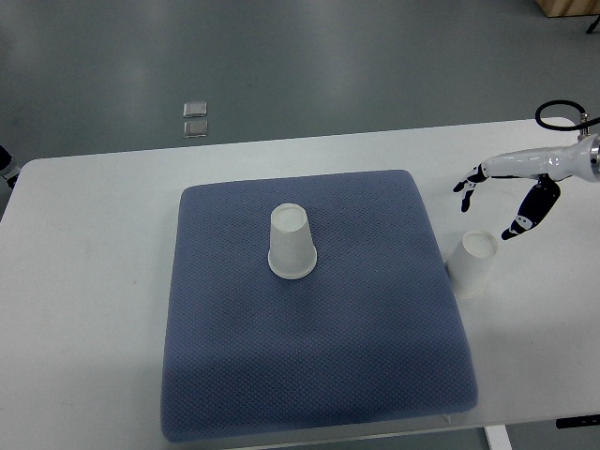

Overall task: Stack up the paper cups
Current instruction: 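Lower the open right hand toward the white cup at the mat edge, then close the right hand fingers around the white cup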

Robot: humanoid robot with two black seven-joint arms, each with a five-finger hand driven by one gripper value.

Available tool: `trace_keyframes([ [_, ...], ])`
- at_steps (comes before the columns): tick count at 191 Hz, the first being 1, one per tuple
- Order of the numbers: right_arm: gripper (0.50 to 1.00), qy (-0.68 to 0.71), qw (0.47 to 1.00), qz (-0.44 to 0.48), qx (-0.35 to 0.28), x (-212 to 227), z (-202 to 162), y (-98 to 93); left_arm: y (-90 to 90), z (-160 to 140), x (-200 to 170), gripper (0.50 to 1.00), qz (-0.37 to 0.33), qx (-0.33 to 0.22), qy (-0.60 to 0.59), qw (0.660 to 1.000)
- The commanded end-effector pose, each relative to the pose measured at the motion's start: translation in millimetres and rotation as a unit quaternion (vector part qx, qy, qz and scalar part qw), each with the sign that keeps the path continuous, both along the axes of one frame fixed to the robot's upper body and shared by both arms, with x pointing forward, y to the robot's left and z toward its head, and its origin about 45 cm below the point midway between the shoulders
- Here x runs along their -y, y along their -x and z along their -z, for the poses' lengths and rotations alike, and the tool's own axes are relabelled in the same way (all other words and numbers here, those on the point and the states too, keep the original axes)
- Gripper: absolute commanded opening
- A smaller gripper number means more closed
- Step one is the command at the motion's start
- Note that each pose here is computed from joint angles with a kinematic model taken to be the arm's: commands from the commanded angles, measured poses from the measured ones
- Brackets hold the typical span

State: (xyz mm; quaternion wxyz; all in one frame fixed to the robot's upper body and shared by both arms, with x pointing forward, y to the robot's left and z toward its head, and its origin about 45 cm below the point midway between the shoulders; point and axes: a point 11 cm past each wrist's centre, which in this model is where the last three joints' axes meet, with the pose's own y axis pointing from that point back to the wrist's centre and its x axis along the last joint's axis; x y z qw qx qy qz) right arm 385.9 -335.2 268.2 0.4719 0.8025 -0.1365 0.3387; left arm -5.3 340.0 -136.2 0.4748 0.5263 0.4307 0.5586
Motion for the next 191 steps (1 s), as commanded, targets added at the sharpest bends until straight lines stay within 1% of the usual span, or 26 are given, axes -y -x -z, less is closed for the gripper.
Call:
trace_keyframes([
  [1, 0.911, -0.006, 1.000, -0.005, 0.002, -4.8, 2.0, 0.9, 0.2, 0.0, 0.0, 1.000, 0.000, -0.001, 0.000, 1.000],
  [44, 0.911, -0.012, 1.000, -0.011, -0.008, -8.2, 8.7, 7.3, 0.2, 0.0, 0.0, 1.000, 0.000, -0.001, 0.000, 1.000],
  [72, 0.911, -0.011, 1.000, -0.007, -0.020, -4.5, 24.2, 15.2, 0.0, 0.0, 0.0, 1.000, 0.000, 0.000, 0.000, 1.000],
  [109, 0.911, -0.015, 1.000, -0.005, -0.014, -4.2, 30.7, 17.1, 0.2, 0.0, 0.0, 1.000, 0.000, -0.001, 0.000, 1.000],
  [143, 0.911, -0.018, 1.000, -0.005, -0.009, -8.5, 35.4, 14.8, 0.0, 0.0, 0.0, 1.000, 0.000, 0.000, 0.000, 1.000],
  [191, 0.911, -0.023, 0.999, -0.009, -0.021, -16.5, 59.6, 21.2, 0.2, 0.0, 0.0, 1.000, 0.000, -0.001, 0.000, 1.000],
])
